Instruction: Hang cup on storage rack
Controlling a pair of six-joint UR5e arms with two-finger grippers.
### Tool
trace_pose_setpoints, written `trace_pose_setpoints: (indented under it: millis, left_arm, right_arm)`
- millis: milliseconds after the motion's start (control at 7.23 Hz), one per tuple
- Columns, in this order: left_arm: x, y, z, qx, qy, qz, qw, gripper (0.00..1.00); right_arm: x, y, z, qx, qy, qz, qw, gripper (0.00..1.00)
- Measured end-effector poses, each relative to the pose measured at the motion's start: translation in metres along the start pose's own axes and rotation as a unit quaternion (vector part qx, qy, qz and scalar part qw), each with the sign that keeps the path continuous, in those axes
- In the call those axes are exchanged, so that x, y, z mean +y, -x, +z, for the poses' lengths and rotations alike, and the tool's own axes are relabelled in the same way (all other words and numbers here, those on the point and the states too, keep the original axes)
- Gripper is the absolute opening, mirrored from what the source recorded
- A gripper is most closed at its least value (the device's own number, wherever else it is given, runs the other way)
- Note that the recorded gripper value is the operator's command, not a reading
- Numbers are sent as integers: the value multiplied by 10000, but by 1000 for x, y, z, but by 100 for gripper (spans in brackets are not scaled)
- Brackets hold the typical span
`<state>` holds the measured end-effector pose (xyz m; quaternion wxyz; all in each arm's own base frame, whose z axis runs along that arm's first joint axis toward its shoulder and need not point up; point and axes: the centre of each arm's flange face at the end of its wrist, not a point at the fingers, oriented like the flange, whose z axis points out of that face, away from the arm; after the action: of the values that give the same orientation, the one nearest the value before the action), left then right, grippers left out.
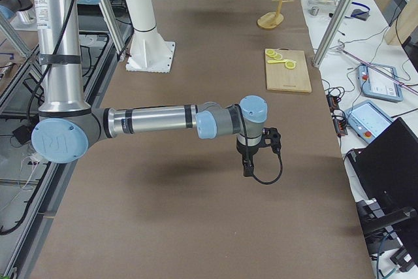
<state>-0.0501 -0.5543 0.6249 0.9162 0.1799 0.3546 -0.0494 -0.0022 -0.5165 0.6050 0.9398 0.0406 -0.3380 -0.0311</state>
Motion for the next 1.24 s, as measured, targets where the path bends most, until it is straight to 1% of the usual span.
trace_pose_setpoints:
  millis: [138,277,415,553,691,968,1106,1245]
  left_arm:
    - [6,6,3,-109,420,106,9990,98]
    - [12,6,1,-126,802,120,9966,98]
    - [19,3,-1,15,1111,35,9938,98]
    - [28,0,-1,261,1303,-53,9911,98]
    - [34,-3,0,474,1394,-110,9890,98]
    - [44,-7,0,828,1453,-150,9858,98]
    - [55,-6,-1,938,1392,-79,9858,98]
    - [69,-3,-1,1011,1248,65,9870,98]
  right_arm:
    - [1,-1,-1,-8,-2,13,10000,100]
    - [1,-3,-3,-26,-12,38,10000,100]
    - [1,-6,-5,-43,-11,59,10000,100]
    - [2,-8,-6,-63,1,45,10000,100]
    - [5,-13,-6,-97,16,-9,10000,100]
    - [13,-26,-5,-153,45,-122,9998,100]
    - [18,-32,-5,-159,44,-107,9998,100]
    - [22,-37,-6,-157,43,-77,9998,100]
